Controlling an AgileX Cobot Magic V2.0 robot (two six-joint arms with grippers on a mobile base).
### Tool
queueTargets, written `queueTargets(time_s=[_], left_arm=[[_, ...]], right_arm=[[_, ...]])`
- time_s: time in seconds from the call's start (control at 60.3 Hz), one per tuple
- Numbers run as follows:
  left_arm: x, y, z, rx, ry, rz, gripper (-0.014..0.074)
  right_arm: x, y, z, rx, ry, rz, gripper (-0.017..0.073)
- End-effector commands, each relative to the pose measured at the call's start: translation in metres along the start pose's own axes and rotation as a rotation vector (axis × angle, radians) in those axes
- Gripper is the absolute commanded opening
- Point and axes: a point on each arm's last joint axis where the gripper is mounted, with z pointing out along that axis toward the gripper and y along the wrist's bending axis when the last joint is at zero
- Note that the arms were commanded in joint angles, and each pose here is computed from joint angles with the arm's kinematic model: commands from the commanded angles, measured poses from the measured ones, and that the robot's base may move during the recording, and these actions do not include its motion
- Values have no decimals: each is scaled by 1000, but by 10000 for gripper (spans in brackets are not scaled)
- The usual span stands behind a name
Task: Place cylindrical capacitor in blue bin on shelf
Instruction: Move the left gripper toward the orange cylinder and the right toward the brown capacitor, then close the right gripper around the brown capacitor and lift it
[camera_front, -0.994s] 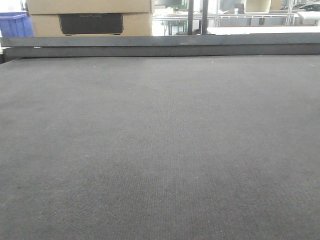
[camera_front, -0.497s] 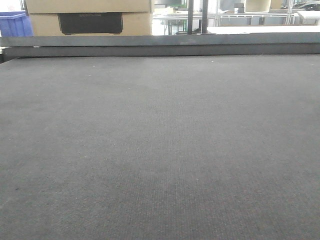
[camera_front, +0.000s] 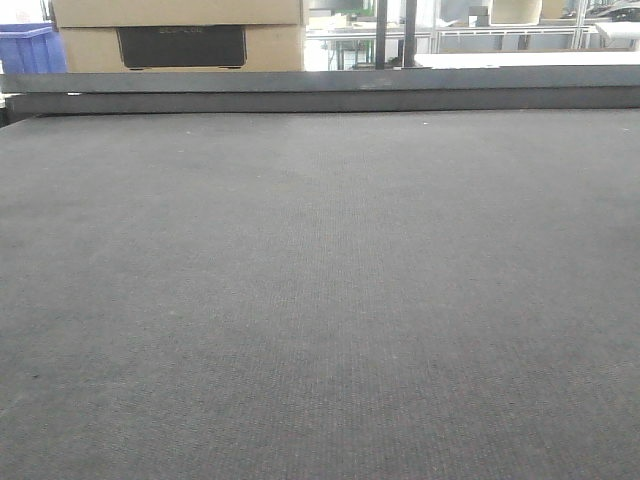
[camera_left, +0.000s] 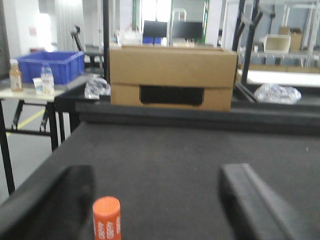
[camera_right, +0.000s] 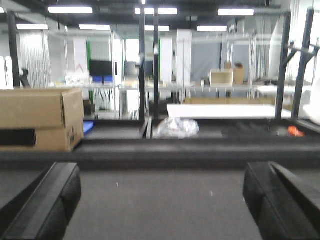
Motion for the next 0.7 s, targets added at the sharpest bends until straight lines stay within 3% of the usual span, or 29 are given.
queueTargets(time_s=[0.0, 0.298, 0.547, 0.68], left_arm=[[2, -3, 9, 27, 38, -6, 598], [3, -7, 13, 73, 57, -6, 601], [3, -7, 12, 74, 55, -12, 601], [3, -8, 12, 75, 56, -18, 601]], right_arm=[[9, -2, 24, 10, 87, -10, 568], [61, -11, 99, 52, 318, -11, 568], [118, -44, 144, 190, 475, -3, 568], [146, -54, 163, 217, 501, -9, 568]])
